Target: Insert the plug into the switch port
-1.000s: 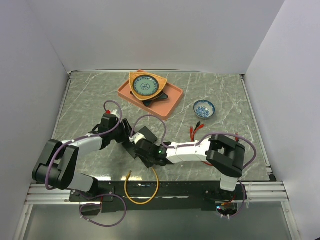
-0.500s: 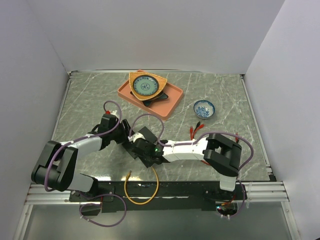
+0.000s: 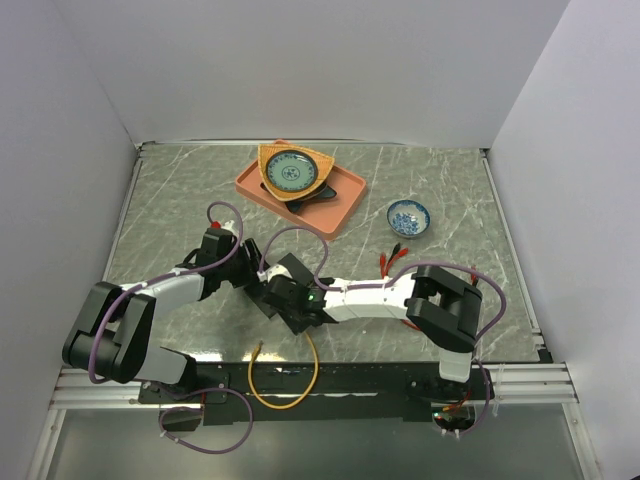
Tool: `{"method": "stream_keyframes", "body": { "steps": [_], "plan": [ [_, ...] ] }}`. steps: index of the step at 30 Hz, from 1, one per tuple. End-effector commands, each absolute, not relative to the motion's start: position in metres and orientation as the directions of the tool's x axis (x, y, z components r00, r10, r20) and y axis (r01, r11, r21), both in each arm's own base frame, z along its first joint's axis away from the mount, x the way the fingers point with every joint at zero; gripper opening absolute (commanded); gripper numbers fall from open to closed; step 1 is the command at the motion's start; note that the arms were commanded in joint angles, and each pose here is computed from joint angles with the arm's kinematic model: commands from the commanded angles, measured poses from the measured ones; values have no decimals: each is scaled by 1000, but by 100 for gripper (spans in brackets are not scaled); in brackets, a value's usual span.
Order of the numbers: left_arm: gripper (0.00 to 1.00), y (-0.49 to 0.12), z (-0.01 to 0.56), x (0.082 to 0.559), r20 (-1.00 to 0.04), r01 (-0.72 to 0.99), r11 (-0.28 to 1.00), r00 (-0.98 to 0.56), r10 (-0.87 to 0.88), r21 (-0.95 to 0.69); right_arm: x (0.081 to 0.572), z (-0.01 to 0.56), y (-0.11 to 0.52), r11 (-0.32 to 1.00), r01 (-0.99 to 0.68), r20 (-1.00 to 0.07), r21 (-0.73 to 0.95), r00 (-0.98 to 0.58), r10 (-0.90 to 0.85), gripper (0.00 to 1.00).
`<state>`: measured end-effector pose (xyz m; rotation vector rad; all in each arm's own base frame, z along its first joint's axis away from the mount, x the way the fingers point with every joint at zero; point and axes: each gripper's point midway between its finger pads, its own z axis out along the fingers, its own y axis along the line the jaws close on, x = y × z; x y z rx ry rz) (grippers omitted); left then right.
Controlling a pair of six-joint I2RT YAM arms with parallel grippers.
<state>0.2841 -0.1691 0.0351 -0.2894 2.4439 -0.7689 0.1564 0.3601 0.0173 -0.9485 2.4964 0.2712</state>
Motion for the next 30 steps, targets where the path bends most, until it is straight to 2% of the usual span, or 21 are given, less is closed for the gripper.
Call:
{"method": "stream_keyframes", "body": {
  "steps": [1, 10, 18, 30],
  "plan": [
    [62, -170, 38, 281, -454, -17, 817, -825, -337, -576, 162, 15, 347, 752, -658, -426, -44, -668, -610, 0],
    [63, -170, 35, 280, -447, -18, 815, -829, -336, -579, 162, 18, 355, 741, -671, -443, -19, -659, -608, 0],
    [63, -172, 30, 278, -436, -20, 811, -835, -336, -585, 171, 31, 370, 753, -658, -526, 12, -645, -555, 0],
    [63, -174, 29, 277, -431, -19, 804, -837, -338, -595, 177, 32, 380, 759, -651, -543, 18, -644, -539, 0]
  ]
}}
